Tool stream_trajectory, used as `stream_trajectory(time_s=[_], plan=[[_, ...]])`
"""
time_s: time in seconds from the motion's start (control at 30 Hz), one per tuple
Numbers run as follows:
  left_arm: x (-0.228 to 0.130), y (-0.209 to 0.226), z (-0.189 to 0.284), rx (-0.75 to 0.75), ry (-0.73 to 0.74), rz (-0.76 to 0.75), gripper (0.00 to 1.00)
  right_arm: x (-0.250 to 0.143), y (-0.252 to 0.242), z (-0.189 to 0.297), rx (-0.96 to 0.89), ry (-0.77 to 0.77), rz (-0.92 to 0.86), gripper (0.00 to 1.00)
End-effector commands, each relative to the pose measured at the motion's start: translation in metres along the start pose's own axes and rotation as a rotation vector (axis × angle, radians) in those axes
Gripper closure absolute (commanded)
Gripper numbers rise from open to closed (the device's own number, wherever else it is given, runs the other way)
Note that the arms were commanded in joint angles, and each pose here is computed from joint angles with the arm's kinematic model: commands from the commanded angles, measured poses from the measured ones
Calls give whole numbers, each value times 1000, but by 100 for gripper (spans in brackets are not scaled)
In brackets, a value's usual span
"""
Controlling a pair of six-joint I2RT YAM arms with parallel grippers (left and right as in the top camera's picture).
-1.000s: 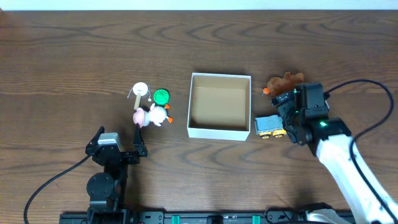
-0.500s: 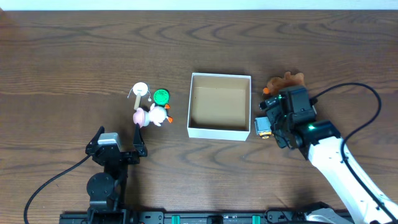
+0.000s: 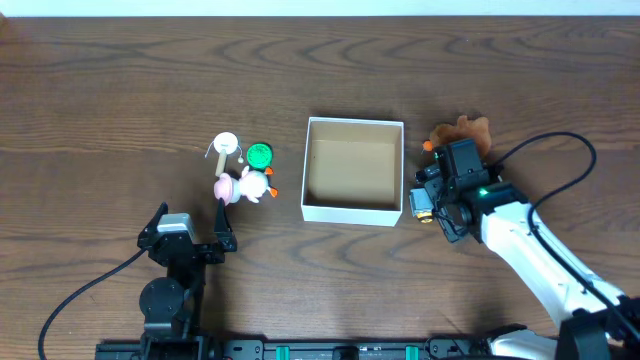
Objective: Pack container
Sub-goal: 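Lower the right gripper and grasp the yellow-grey toy truck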
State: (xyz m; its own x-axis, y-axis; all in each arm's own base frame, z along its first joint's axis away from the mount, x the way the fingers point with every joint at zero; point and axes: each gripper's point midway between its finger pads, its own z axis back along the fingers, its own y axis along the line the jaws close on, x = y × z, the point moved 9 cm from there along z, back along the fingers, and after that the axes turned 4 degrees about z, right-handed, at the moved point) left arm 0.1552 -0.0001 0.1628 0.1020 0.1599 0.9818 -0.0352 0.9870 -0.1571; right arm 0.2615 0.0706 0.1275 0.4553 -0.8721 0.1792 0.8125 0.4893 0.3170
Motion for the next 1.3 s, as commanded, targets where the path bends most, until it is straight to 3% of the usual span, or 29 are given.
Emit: stream_trajectory(time_s=[0.0,0.23,0.67,0.87,1.1,1.2,1.27], plan=[[-12,5,-1,39,46,2,2,-2,-1,-12,-41,-22,1,1],[-12,5,-1,40,46,2,2,4,13,-20,32,-60,104,15],[-12,5,-1,39,46,2,2,35,9,-17,23,-94,610,19],[-12,5,-1,39,46,2,2,27,9,-17,71,4,505,16],[-12,5,-1,39,46,2,2,27,5,-17,40,8,379,11],[-12,5,-1,39,46,2,2,24,4,-18,47,41,361,14],[-12,5,-1,39,46,2,2,22,5,-17,57,55,362,25]])
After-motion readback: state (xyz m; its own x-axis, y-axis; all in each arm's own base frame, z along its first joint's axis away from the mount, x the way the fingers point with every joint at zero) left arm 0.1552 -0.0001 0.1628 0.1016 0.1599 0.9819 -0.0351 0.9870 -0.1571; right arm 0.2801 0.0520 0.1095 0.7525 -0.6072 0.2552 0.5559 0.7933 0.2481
